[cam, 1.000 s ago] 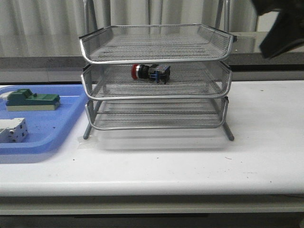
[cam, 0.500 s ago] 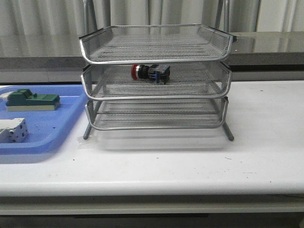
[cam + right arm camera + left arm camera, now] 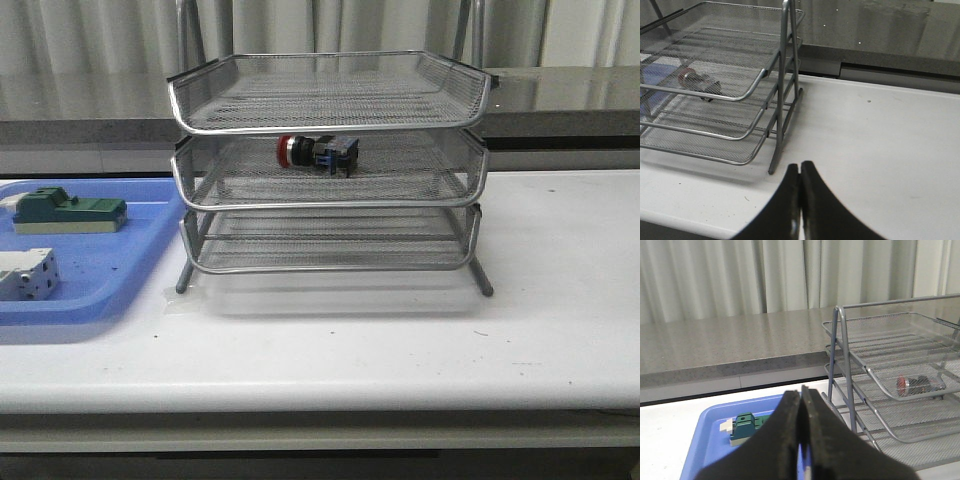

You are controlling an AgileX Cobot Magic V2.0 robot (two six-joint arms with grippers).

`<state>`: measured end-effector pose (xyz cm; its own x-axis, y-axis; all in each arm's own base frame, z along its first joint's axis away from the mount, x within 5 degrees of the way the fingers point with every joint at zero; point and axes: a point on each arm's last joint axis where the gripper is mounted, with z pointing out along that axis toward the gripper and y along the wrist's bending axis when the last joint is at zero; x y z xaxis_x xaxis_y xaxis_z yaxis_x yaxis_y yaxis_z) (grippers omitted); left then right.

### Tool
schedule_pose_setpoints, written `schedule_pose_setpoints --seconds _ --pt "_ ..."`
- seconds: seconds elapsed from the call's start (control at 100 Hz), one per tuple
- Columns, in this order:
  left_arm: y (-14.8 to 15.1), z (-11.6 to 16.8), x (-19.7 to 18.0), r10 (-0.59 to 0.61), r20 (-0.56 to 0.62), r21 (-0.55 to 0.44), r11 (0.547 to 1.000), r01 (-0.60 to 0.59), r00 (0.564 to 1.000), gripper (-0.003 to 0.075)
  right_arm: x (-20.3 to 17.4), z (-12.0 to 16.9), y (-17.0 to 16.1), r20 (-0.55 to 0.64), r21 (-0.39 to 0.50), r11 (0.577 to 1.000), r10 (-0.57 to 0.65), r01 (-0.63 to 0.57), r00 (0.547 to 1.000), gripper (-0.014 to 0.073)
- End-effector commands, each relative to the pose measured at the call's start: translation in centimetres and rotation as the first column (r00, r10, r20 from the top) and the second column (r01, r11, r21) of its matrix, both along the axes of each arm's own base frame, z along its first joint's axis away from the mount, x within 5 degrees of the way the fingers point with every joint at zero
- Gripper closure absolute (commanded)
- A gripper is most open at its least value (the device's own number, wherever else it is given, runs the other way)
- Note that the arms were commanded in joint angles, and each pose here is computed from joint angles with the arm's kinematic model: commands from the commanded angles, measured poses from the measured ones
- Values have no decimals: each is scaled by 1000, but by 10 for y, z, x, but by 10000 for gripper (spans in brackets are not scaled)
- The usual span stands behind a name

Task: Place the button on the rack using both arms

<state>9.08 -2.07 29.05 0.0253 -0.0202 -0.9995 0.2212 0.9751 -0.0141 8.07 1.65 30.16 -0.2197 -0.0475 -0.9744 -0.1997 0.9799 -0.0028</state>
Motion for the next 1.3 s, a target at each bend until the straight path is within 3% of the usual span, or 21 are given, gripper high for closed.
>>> schedule_pose_setpoints --seconds 0.0,0.44,0.63,1.03,1.29 --pt "3 12 0 28 53 -17 999 -27 998 741 1 14 -1 92 -1 1000 -9 9 996 655" --pt "3 12 0 28 53 -17 999 -27 998 741 1 10 -1 85 -10 1000 -10 11 996 655" --pt "3 12 0 28 53 -17 999 -27 998 741 -6 -13 -4 117 -45 999 -14 20 993 655" --pt "3 12 0 28 53 -17 999 -27 998 741 -26 -69 -15 176 59 985 -167 159 970 655" --pt "3 12 0 28 53 -17 999 -27 998 741 -28 -92 -15 213 69 983 -180 169 961 655"
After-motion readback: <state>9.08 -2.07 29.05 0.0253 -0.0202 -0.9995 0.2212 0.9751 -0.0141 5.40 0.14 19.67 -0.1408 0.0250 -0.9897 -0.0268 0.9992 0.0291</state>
